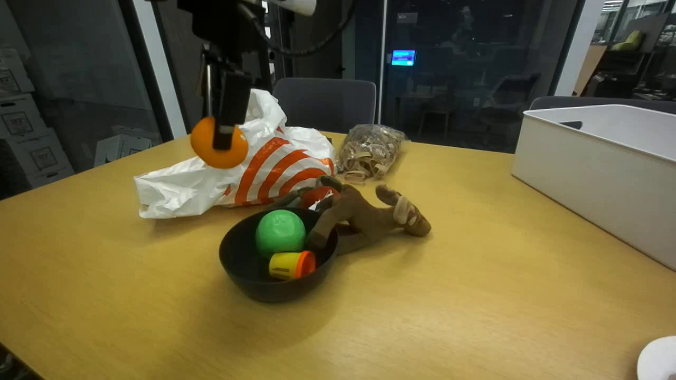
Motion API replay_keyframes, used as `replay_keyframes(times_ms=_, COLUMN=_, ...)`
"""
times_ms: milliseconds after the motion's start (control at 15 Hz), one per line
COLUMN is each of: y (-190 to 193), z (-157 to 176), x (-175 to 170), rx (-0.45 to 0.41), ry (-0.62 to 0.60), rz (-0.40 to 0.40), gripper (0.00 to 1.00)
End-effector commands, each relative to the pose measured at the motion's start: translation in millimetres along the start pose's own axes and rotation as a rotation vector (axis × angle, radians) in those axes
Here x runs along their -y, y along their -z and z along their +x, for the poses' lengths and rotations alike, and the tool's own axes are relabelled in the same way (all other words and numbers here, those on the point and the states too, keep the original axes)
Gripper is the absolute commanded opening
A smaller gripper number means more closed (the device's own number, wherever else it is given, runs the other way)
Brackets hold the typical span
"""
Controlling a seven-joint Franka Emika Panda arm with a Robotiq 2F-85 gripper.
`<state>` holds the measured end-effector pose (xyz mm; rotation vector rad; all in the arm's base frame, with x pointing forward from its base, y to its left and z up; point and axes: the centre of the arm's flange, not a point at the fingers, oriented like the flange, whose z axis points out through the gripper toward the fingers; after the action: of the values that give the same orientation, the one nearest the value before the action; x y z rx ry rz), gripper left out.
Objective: Pick up all the contents of the plastic bag one by one and put them into the black bowl
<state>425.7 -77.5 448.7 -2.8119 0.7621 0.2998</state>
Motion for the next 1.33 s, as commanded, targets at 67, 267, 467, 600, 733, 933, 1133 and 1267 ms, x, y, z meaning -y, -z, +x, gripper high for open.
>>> replay_keyframes(times_ms=67, y=-46.0, z=15.7, x=-22.5, rx=-0.017, ry=-0.174, rz=-0.080, gripper=0.53)
replay_keyframes(times_ms=267, y=-77.8, z=32.8, x=-29.5, rx=-0.074, ry=-0.280, rz=-0.161, gripper=0.53)
replay_keyframes(times_ms=467, y=-92.6, z=36.8, x=-30.8, rx=-0.102, ry=-0.349, rz=-0.194, gripper=0.95)
replay_keyframes(times_ms=600, y=-88.5, z=30.6, x=-29.8, rx=-0.116, ry=-0.352, rz=-0.180, gripper=1.00)
replay_keyframes(times_ms=733, y=-70.5, z=18.8, x=-25.8, rx=-0.146, ry=-0.320, rz=-0.148, gripper=1.00)
replay_keyframes(times_ms=933, y=-31.6, z=-2.4, x=-9.2, rx=-0.210, ry=-0.214, rz=-0.087, gripper=1.00)
replay_keyframes(times_ms=1133, y=-0.4, z=-24.9, x=37.9, rx=-0.267, ry=-0.069, rz=-0.064, gripper=1.00)
replay_keyframes(times_ms=1267, y=9.1, z=-43.0, x=82.5, rx=-0.306, ry=0.036, rz=-0.058, gripper=1.00)
